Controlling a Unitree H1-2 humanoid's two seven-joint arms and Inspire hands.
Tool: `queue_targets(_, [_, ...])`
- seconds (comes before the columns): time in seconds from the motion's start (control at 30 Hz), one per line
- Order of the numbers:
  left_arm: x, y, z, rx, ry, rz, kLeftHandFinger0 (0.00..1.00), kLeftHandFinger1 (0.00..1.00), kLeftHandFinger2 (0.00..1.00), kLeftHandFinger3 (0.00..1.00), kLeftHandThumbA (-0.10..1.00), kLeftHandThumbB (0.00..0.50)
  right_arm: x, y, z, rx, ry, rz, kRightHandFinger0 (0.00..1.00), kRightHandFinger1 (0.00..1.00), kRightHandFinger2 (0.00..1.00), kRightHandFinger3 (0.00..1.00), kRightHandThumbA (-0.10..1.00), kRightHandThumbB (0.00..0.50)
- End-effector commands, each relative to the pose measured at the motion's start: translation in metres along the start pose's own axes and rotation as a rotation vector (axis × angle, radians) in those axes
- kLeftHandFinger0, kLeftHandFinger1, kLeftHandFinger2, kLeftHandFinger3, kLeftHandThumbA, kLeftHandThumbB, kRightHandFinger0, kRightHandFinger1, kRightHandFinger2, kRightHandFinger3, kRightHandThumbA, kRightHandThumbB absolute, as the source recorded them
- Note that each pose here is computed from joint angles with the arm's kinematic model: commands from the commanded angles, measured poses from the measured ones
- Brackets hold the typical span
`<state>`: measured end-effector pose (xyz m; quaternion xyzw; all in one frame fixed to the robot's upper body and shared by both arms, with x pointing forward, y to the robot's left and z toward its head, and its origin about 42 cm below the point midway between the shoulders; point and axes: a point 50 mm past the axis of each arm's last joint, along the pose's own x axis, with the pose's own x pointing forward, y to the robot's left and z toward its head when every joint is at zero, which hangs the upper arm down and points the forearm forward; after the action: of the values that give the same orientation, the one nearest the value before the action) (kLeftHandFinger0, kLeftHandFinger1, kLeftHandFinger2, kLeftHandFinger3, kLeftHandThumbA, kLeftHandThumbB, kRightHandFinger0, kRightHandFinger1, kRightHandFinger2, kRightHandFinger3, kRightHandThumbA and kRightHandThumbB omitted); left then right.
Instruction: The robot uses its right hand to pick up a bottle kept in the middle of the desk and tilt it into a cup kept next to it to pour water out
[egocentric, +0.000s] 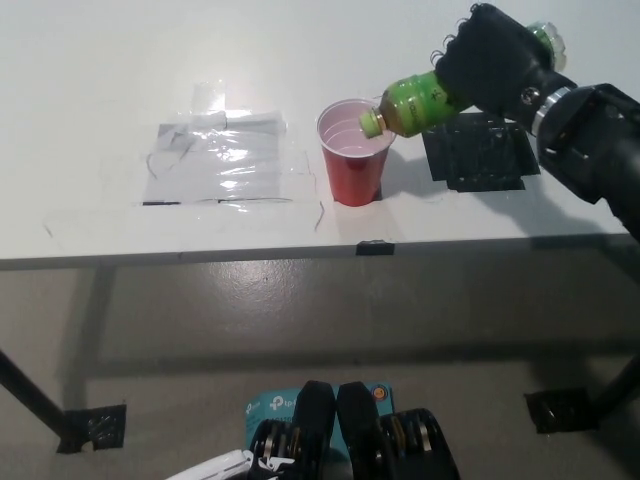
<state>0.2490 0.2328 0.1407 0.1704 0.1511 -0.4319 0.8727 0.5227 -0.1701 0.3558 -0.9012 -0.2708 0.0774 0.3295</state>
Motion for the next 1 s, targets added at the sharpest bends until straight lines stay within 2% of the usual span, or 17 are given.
queue_targets(0.0, [-0.006, 0.003, 0.006, 0.008, -0.014, -0.01, 1.0, 1.0, 1.0, 1.0, 0.31, 0.5, 0.008, -0.036, -0.048, 0.005, 0.173, -0.002, 0.0, 0.0, 0.24, 0.22, 0.18, 0.008])
queue_targets(0.03, [-0.006, 0.002, 0.006, 0.01, -0.015, -0.009, 1.0, 1.0, 1.0, 1.0, 0.32, 0.5, 0.007, -0.037, -0.049, 0.005, 0.173, -0.008, 0.0, 0.0, 0.22, 0.25, 0.17, 0.001])
queue_targets(0.07, [-0.006, 0.002, 0.006, 0.015, -0.015, -0.008, 1.0, 1.0, 1.0, 1.0, 0.32, 0.5, 0.007, -0.036, -0.047, -0.021, 0.184, -0.002, 0.0, 0.0, 0.2, 0.17, 0.21, 0.006])
queue_targets(0.13, [-0.006, 0.003, 0.006, 0.023, -0.009, -0.012, 1.0, 1.0, 1.0, 1.0, 0.33, 0.5, 0.008, -0.035, -0.044, 0.003, 0.201, 0.047, 0.0, 0.0, 0.19, 0.13, 0.27, 0.0])
queue_targets(0.23, [-0.007, 0.003, 0.007, 0.021, -0.007, -0.01, 1.0, 1.0, 1.0, 1.0, 0.33, 0.5, 0.008, -0.033, -0.041, 0.002, 0.215, 0.064, 0.0, 0.0, 0.15, 0.05, 0.27, 0.015])
queue_targets(0.33, [-0.007, 0.003, 0.006, 0.018, -0.006, -0.008, 1.0, 1.0, 1.0, 1.0, 0.33, 0.5, 0.008, -0.03, -0.04, 0.007, 0.224, 0.099, 0.0, 0.0, 0.14, 0.07, 0.31, 0.0])
queue_targets(0.43, [-0.007, 0.003, 0.006, 0.019, -0.008, -0.007, 1.0, 1.0, 1.0, 1.0, 0.33, 0.5, 0.006, -0.029, -0.04, 0.012, 0.216, 0.096, 0.0, 0.0, 0.14, 0.17, 0.29, 0.013])
queue_targets(0.53, [-0.007, 0.003, 0.006, 0.023, -0.008, -0.011, 1.0, 1.0, 1.0, 1.0, 0.33, 0.5, 0.003, -0.029, -0.041, 0.021, 0.205, 0.081, 0.0, 0.0, 0.11, 0.06, 0.23, 0.006])
queue_targets(0.6, [-0.009, 0.0, 0.006, 0.013, -0.004, -0.01, 1.0, 1.0, 1.0, 1.0, 0.32, 0.5, 0.001, -0.028, -0.039, 0.042, 0.199, 0.065, 0.0, 0.0, 0.11, 0.07, 0.2, 0.0])
queue_targets(0.63, [-0.008, 0.0, 0.006, 0.015, -0.002, -0.013, 1.0, 1.0, 1.0, 1.0, 0.32, 0.5, 0.001, -0.027, -0.04, 0.068, 0.199, 0.065, 0.0, 0.0, 0.13, 0.11, 0.18, 0.0])
queue_targets(0.67, [-0.008, 0.0, 0.005, 0.021, -0.005, -0.013, 1.0, 1.0, 1.0, 1.0, 0.34, 0.5, 0.0, -0.027, -0.041, 0.094, 0.202, 0.07, 0.0, 0.0, 0.15, 0.33, 0.16, 0.0])
queue_targets(0.7, [-0.008, 0.0, 0.004, 0.014, -0.005, -0.011, 1.0, 1.0, 1.0, 1.0, 0.33, 0.5, 0.0, -0.027, -0.043, 0.131, 0.206, 0.052, 0.0, 0.0, 0.17, 0.43, 0.1, 0.015])
queue_targets(0.77, [-0.008, -0.003, 0.003, 0.008, 0.001, -0.011, 1.0, 1.0, 1.0, 1.0, 0.34, 0.5, 0.0, -0.027, -0.042, 0.178, 0.214, 0.04, 0.0, 0.0, 0.16, 0.38, 0.03, 0.03])
queue_targets(0.8, [-0.008, -0.003, 0.002, 0.005, 0.0, -0.006, 1.0, 1.0, 1.0, 1.0, 0.34, 0.5, -0.002, -0.026, -0.045, 0.257, 0.222, 0.019, 0.0, 0.01, 0.15, 0.29, -0.09, 0.039])
queue_targets(0.83, [-0.008, -0.003, 0.002, 0.004, 0.0, -0.007, 1.0, 1.0, 1.0, 1.0, 0.34, 0.5, -0.002, -0.026, -0.046, 0.271, 0.227, 0.017, 0.0, 0.01, 0.16, 0.29, -0.1, 0.031])
queue_targets(0.9, [-0.008, -0.003, 0.001, 0.0, -0.001, -0.007, 1.0, 1.0, 1.0, 1.0, 0.32, 0.5, -0.004, -0.025, -0.049, 0.308, 0.236, -0.01, 0.04, 0.03, 0.16, 0.12, -0.1, 0.039])
queue_targets(0.97, [-0.007, -0.004, 0.0, -0.003, -0.003, -0.006, 1.0, 1.0, 1.0, 1.0, 0.32, 0.5, -0.005, -0.024, -0.05, 0.367, 0.248, -0.002, 0.08, 0.05, 0.16, 0.14, -0.1, 0.033])
